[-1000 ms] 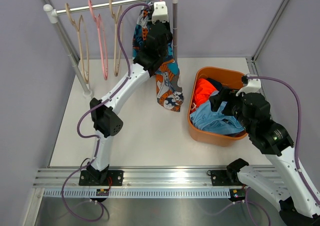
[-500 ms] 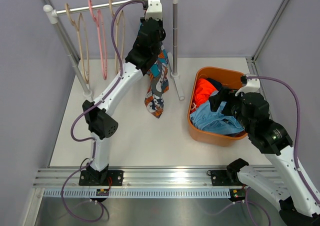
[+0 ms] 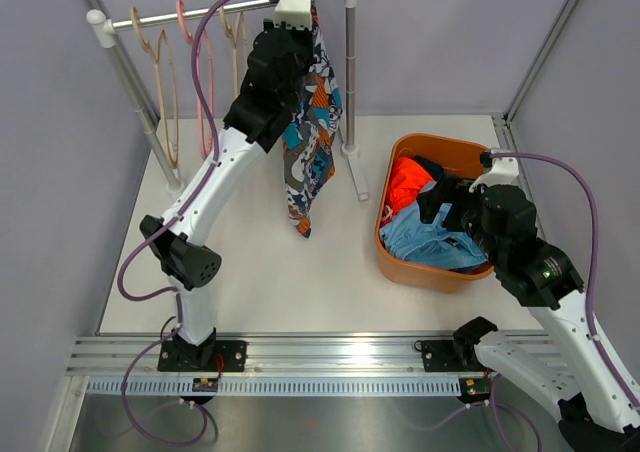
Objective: Remove the shorts from the hanger
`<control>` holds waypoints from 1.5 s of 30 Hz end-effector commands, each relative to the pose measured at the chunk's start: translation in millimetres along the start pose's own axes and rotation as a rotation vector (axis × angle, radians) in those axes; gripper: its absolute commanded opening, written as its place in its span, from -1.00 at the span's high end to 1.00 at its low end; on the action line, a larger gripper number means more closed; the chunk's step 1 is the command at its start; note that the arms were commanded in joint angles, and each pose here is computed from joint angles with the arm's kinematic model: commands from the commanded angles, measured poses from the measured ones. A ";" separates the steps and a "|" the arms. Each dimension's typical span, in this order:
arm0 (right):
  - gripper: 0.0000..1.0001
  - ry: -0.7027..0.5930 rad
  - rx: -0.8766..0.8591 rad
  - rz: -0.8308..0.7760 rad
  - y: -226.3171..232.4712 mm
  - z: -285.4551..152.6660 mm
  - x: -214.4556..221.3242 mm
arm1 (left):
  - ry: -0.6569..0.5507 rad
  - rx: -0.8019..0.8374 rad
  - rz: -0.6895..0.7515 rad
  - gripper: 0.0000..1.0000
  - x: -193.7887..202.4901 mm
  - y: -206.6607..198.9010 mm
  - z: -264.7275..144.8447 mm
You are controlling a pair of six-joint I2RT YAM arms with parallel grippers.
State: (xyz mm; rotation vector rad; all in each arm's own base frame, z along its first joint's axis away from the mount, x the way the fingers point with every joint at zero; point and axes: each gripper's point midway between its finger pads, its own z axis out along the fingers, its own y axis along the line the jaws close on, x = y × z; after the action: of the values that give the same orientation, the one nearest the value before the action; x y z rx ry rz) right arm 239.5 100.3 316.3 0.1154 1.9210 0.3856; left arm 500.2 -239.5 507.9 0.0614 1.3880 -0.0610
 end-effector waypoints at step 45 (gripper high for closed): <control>-0.80 -0.111 -0.551 -0.238 145.1 25.9 -69.5 | 0.415 0.816 -0.115 1.00 13.2 -22.7 -251.0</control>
State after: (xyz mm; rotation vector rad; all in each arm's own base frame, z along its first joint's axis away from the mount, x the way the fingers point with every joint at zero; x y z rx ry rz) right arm 280.4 210.6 373.2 -0.3063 1.8168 0.6857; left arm 272.9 -240.7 427.8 0.6925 1.7739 -0.6649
